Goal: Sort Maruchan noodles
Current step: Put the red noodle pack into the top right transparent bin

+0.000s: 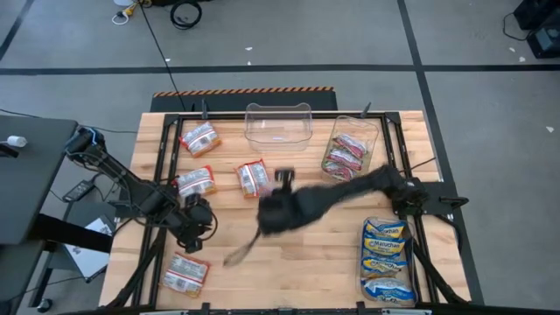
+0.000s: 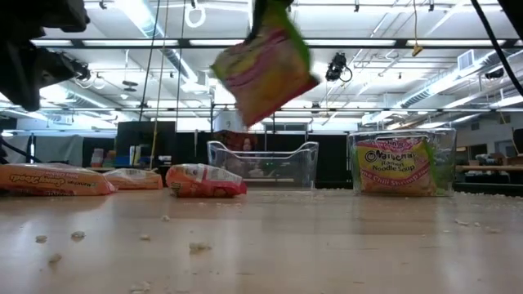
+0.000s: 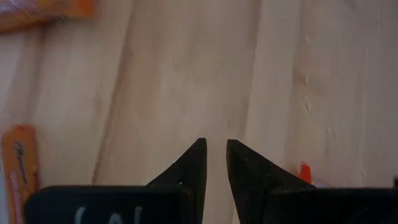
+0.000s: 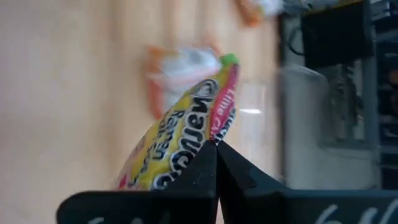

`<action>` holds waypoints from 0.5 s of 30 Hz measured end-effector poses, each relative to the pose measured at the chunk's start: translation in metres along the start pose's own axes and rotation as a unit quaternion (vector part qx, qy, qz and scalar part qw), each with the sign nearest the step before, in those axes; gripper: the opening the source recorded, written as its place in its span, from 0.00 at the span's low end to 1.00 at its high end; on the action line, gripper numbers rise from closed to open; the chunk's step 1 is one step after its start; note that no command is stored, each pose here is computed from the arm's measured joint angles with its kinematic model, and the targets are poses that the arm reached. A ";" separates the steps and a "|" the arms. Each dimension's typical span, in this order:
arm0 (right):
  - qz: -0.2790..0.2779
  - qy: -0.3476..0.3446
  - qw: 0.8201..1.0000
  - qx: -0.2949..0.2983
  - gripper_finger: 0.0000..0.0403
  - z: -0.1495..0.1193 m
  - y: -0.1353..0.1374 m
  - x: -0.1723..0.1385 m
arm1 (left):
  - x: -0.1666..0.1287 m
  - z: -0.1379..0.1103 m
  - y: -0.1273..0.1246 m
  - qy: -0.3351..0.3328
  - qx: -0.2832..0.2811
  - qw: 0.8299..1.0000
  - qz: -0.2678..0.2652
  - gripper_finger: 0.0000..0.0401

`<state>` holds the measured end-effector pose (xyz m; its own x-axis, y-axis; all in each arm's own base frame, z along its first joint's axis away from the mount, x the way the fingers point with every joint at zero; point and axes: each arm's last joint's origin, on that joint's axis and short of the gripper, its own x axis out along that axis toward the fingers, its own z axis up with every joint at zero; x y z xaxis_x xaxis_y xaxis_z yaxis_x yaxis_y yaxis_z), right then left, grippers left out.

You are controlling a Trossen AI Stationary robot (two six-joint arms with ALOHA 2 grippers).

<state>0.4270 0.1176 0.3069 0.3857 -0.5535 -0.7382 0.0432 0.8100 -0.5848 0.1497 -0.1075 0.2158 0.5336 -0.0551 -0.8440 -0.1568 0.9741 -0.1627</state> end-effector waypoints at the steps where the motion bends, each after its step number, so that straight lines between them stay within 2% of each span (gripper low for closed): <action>1: -0.004 0.009 1.000 -0.008 0.01 -0.004 -0.018 -0.004 | 0.000 0.001 0.000 -0.006 -0.003 1.000 0.002 0.16; 5: -0.001 0.042 0.998 -0.038 0.01 -0.027 -0.087 -0.018 | 0.001 0.006 0.002 -0.022 -0.015 1.000 0.004 0.16; 8: 0.039 0.050 0.997 -0.048 0.01 -0.051 -0.136 -0.023 | 0.002 0.012 0.003 -0.050 -0.029 0.998 0.015 0.16; 12: 0.063 0.056 0.996 -0.038 0.01 -0.096 -0.193 -0.020 | 0.003 0.018 0.007 -0.087 -0.045 0.994 0.041 0.16; 15: 0.071 0.044 0.996 -0.017 0.01 -0.135 -0.225 -0.019 | 0.004 0.021 0.010 -0.093 -0.054 0.993 0.049 0.16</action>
<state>0.2860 -0.0802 0.4068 0.3036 -0.4497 -0.8400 -0.0388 0.8751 -0.4825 0.1674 -0.0932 0.2218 0.6545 0.0892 -0.7507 -0.2980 0.9431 -0.1477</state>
